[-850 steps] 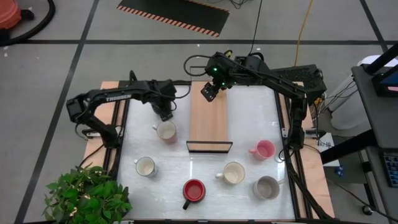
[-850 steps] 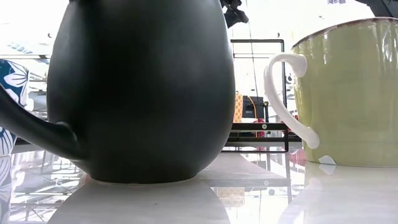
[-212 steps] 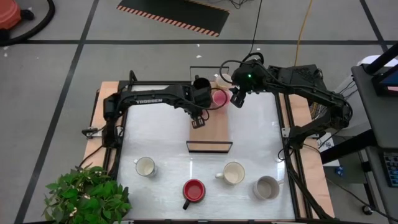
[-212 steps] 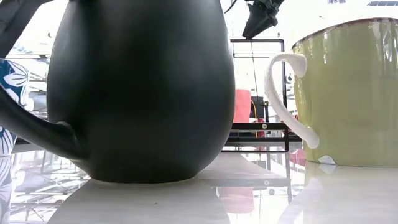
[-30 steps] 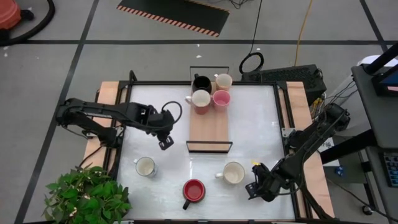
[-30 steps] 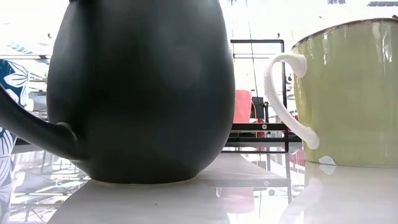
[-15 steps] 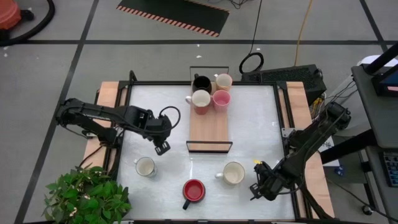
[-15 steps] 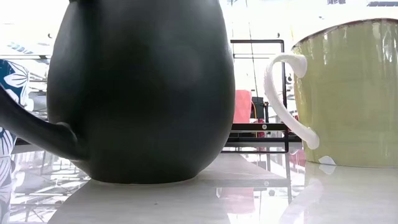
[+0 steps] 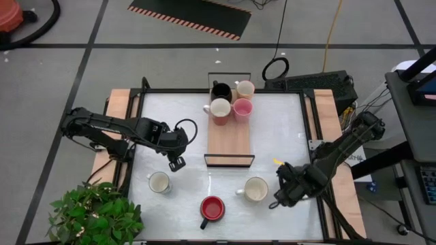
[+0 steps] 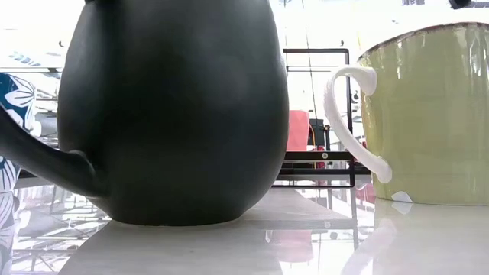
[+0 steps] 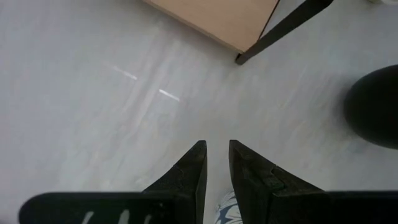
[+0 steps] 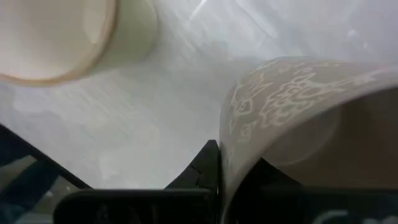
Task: Place coffee mugs
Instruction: Put the gray pattern mug on the shelf
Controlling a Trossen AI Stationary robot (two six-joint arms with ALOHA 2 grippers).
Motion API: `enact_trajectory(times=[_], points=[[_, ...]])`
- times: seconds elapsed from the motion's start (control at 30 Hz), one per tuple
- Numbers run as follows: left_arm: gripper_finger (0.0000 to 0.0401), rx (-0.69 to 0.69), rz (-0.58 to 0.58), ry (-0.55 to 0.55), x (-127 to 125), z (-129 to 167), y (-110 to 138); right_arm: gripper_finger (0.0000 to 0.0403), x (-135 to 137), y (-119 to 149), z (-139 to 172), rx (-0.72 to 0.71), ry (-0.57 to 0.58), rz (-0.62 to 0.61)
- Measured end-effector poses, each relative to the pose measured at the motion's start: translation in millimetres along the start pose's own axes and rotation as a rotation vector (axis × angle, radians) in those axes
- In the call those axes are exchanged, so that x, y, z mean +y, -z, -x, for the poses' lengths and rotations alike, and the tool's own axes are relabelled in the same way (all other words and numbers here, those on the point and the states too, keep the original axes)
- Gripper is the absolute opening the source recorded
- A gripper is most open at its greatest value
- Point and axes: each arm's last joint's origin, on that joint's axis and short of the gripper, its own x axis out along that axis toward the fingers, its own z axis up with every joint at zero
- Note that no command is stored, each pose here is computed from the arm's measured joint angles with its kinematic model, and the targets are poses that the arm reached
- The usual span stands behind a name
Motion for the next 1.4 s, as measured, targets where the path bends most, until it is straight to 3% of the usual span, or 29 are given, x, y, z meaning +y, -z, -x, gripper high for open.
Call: enact_trajectory(times=[0.3,0.4,0.5,0.7,0.87,1.13,1.3,1.4], points=[[0.0072,-0.043,-0.065,-0.064,2,0,-2,0.0007,-27,-46,21,-0.027,0.01,0.04],[0.0072,-0.046,-0.073,-0.07,3,0,-2,0.0007,-39,-61,26,-0.029,0.019,-0.046],[0.0072,-0.05,-0.077,-0.075,5,0,-4,0.0007,-49,-80,28,-0.039,0.01,-0.209],[0.0072,-0.078,-0.089,-0.124,11,-1,-8,0.0007,-50,-122,26,-0.125,-0.124,-0.333],[0.0072,-0.08,-0.08,-0.132,16,-1,-11,0.0007,-50,-157,21,-0.209,-0.214,-0.338],[0.0072,-0.066,-0.065,-0.104,15,-1,-11,0.0007,-53,-197,24,-0.284,-0.213,-0.338],[0.0072,-0.063,-0.061,-0.1,15,-1,-11,0.0007,-42,-219,15,-0.379,-0.264,-0.33],[0.0072,-0.062,-0.051,-0.1,15,-1,-11,0.0007,-36,-227,5,-0.363,-0.281,-0.325]])
